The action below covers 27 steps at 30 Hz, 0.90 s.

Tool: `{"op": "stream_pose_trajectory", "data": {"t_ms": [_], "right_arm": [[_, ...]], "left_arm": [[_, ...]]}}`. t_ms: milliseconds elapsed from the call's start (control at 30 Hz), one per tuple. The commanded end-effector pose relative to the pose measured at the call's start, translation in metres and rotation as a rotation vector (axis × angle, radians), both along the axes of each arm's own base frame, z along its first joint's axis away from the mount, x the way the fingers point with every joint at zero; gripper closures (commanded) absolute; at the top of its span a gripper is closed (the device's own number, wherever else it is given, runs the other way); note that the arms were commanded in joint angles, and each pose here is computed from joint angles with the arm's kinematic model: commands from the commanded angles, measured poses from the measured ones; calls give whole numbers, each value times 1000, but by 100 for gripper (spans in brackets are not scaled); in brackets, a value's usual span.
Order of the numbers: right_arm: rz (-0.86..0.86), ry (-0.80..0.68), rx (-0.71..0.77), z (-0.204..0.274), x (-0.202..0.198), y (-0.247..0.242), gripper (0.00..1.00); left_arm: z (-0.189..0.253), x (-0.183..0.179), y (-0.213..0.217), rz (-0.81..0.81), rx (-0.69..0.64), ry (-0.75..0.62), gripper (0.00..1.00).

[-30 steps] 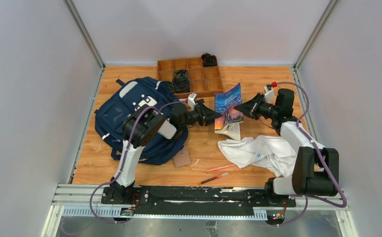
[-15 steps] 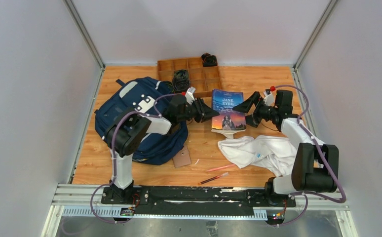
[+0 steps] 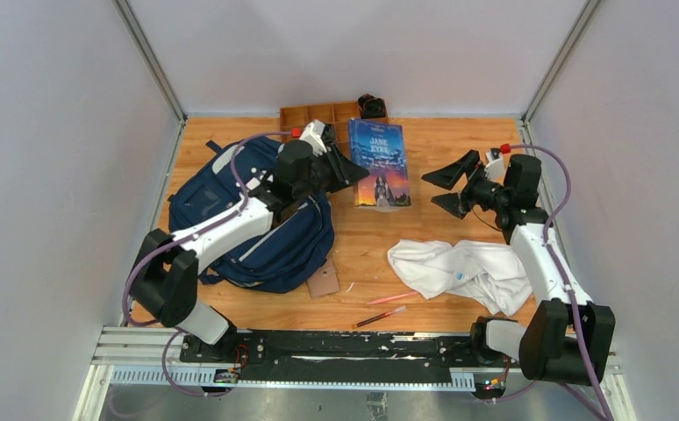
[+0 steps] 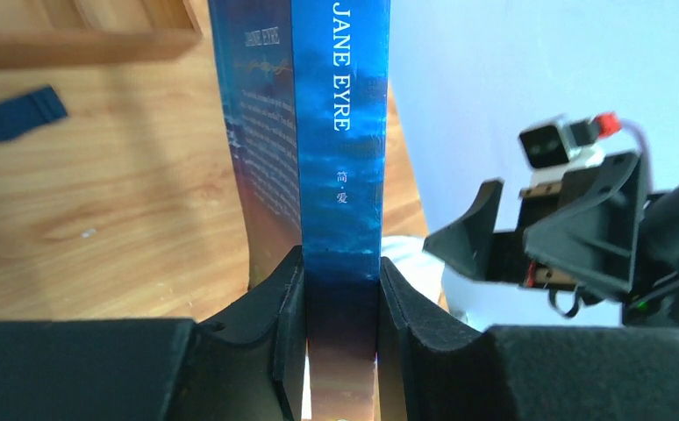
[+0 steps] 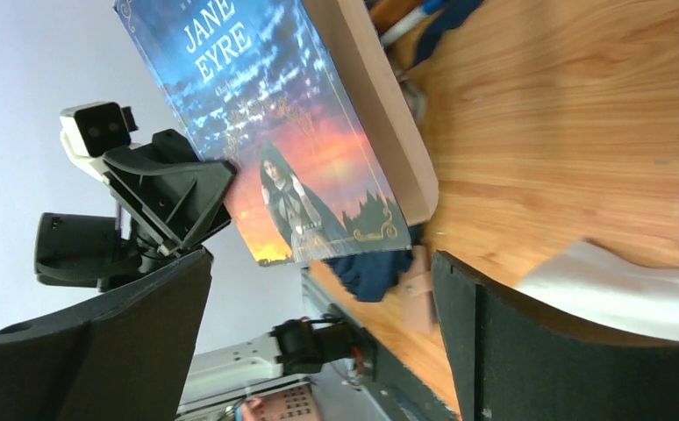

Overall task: Pack the student bag
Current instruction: Pick up the book from the center of the board.

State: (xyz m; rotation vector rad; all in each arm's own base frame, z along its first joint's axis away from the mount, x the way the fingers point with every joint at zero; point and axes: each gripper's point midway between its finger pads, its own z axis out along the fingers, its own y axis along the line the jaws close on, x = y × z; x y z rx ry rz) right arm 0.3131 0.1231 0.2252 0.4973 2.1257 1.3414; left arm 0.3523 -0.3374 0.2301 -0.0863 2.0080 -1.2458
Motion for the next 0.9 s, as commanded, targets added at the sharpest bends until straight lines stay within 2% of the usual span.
{"op": "stream_pose_trajectory", "data": {"t_ms": [0, 300, 600, 733, 867], "right_arm": [[45, -94, 195, 45, -6, 34, 2], [149, -201, 295, 73, -19, 102, 1], [266, -133, 459, 73, -17, 156, 0], [272, -130, 536, 72, -15, 162, 0], [304, -137, 548, 73, -11, 169, 0]], "left_arm": [[130, 17, 36, 223, -170, -287, 100], [164, 16, 83, 463, -276, -301, 100], [188, 4, 81, 422, -333, -320, 100], [198, -1, 85, 421, -342, -344, 100], [207, -6, 78, 374, -358, -352, 100]]}}
